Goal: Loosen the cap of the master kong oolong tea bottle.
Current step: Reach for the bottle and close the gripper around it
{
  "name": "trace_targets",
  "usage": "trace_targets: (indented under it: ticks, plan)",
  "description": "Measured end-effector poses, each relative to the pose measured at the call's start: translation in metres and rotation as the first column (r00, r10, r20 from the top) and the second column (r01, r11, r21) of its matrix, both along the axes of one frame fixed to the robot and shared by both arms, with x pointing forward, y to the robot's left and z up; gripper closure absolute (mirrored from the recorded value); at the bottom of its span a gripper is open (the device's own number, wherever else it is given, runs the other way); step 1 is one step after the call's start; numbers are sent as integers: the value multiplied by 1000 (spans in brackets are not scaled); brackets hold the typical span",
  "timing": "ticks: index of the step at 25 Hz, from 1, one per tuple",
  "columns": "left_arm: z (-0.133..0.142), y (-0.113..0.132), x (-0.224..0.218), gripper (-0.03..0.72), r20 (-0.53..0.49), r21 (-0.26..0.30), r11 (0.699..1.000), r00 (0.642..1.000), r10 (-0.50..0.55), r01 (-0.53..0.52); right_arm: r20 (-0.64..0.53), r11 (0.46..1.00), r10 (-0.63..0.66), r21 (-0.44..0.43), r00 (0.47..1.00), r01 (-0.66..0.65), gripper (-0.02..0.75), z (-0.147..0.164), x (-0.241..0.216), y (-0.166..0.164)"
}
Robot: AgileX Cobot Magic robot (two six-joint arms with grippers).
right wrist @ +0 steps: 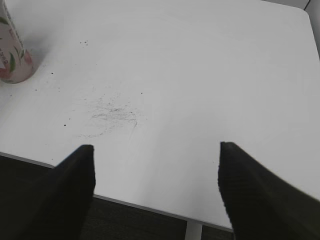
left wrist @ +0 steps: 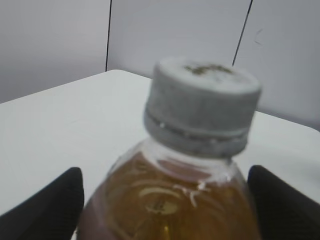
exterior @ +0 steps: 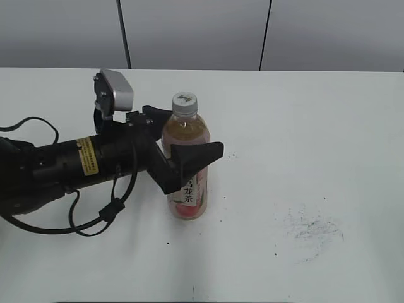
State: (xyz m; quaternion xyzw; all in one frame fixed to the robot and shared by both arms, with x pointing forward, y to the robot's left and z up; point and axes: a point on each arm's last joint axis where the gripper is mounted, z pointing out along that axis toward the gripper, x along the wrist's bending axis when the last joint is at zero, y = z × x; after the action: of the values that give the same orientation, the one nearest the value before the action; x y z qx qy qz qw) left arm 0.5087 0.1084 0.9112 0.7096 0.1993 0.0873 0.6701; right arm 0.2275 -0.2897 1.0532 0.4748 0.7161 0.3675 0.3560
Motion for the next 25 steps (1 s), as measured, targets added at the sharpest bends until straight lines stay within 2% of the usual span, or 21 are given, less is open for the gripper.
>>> trace_targets:
  ticks: [6, 9, 11, 25]
  plan:
    - [-3, -11, 1, 112, 8, -2, 1000, 1000, -18, 18, 0, 1000, 0, 0, 1000, 0, 160, 0, 0, 0]
    - [-3, -11, 2, 169, 26, 4, 1000, 1000, -16, 16, 0, 1000, 0, 0, 1000, 0, 160, 0, 0, 0]
    - [-3, -11, 2, 236, 42, 11, 1000, 999, -17, 16, 0, 1000, 0, 0, 1000, 0, 160, 0, 0, 0]
    - [-3, -11, 2, 241, 54, 18, 1000, 998, -19, 18, 0, 1000, 0, 0, 1000, 0, 160, 0, 0, 0]
